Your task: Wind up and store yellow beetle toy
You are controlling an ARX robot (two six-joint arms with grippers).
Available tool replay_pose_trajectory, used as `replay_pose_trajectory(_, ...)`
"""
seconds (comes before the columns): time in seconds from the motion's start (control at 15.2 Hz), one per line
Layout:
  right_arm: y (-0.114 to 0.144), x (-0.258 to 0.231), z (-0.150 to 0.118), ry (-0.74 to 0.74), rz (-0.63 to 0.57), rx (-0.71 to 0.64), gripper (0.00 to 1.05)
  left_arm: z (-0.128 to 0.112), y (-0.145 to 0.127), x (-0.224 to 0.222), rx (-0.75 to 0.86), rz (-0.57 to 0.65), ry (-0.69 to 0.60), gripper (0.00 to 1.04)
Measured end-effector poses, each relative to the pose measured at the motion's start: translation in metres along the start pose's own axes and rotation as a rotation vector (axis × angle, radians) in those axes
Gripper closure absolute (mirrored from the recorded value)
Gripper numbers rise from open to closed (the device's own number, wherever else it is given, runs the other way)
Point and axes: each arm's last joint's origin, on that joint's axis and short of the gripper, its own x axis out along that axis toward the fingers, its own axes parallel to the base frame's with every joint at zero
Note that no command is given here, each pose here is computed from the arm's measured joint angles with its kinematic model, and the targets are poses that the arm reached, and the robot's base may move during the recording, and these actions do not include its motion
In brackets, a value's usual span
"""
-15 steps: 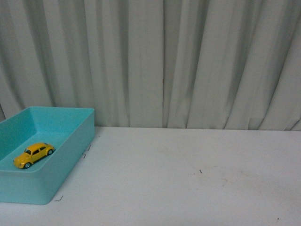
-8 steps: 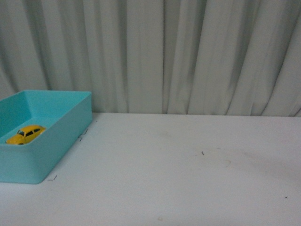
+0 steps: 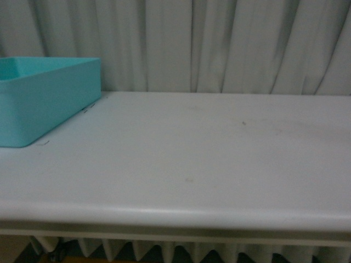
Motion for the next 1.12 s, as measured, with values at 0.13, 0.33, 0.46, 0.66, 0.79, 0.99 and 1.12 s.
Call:
replay_pose_trajectory(0.13, 0.0000, 0.0000, 0.0002, -0.002, -0.001, 0.000, 0.06, 0.0001, 0.0000, 0.0000, 0.000, 0.002, -0.002, 0.07)
replay_pose_trajectory(0.33, 0.0000, 0.0000, 0.0000, 0.000, 0.000, 0.000, 0.06, 0.0001, 0.0001, 0.0000, 0.000, 0.002, -0.001, 0.07)
replay_pose_trajectory(0.46, 0.0000, 0.0000, 0.0001, -0.001, 0.001, 0.000, 0.06, 0.0001, 0.0001, 0.0000, 0.000, 0.002, -0.001, 0.07)
replay_pose_trajectory(0.66, 0.0000, 0.0000, 0.0000, 0.000, 0.000, 0.001, 0.06, 0.0001, 0.0001, 0.0000, 0.000, 0.002, -0.002, 0.07)
replay_pose_trajectory(0.79, 0.0000, 0.0000, -0.0002, 0.002, 0.000, 0.000, 0.06, -0.0003, 0.0001, 0.0000, 0.000, 0.002, 0.003, 0.07)
replay_pose_trajectory(0.99, 0.0000, 0.0000, -0.0001, 0.001, 0.000, 0.000, 0.06, -0.0002, 0.0000, 0.0000, 0.000, 0.002, 0.002, 0.07)
replay_pose_trajectory(1.12, 0.0000, 0.0000, -0.0001, 0.001, 0.000, 0.000, 0.06, -0.0001, 0.0000, 0.0000, 0.000, 0.002, 0.001, 0.07)
